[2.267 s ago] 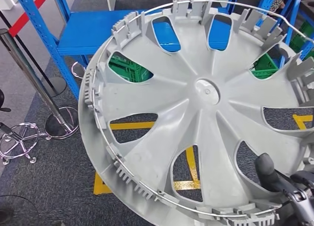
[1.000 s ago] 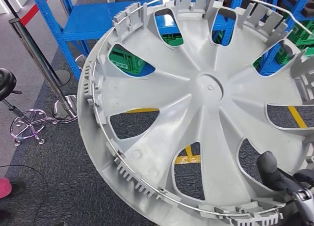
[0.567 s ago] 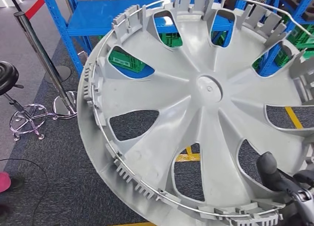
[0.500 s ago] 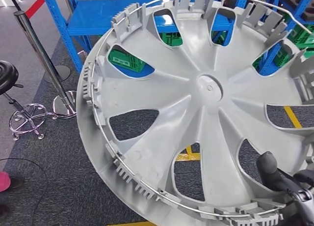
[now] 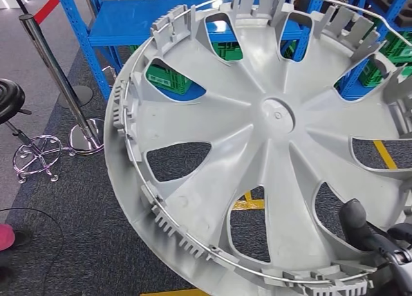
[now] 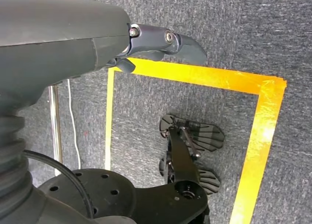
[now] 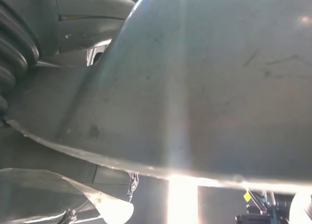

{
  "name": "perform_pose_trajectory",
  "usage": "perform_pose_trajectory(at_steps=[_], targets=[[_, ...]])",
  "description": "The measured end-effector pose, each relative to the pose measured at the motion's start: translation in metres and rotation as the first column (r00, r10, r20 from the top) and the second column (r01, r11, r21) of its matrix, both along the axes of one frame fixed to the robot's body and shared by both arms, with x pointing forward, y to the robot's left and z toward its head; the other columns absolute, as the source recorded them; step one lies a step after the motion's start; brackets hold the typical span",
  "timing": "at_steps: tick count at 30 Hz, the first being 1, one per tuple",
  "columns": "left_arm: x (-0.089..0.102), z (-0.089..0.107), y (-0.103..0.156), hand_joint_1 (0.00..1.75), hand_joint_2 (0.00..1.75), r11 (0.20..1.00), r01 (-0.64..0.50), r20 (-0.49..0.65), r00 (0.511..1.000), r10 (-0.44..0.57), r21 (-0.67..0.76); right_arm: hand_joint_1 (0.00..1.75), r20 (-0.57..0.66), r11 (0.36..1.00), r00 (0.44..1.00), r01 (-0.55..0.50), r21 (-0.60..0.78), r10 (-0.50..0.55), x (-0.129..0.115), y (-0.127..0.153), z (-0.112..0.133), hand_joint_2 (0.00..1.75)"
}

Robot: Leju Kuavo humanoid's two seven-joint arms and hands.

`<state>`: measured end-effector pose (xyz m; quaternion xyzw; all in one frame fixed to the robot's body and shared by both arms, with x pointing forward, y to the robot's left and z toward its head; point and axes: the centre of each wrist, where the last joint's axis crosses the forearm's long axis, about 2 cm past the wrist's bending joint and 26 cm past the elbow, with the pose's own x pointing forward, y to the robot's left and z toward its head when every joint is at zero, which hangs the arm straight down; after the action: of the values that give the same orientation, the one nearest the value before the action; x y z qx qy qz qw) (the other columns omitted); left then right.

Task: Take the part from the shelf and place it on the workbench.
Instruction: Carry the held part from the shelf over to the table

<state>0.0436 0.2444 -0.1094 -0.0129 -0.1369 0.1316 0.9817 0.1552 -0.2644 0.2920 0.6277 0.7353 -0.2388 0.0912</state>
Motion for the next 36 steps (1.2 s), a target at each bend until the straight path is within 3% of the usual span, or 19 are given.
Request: perform_pose_trajectory(at_steps=[36], targets=[[0.0, -0.001, 0.009, 0.0, 1.75, 0.999, 0.029, -0.022, 0.999, -0.029, 0.029, 1.75, 0.01, 0.998, 1.0, 0.007, 0.06, -0.008, 0.0, 0.005, 0.003, 1.75]])
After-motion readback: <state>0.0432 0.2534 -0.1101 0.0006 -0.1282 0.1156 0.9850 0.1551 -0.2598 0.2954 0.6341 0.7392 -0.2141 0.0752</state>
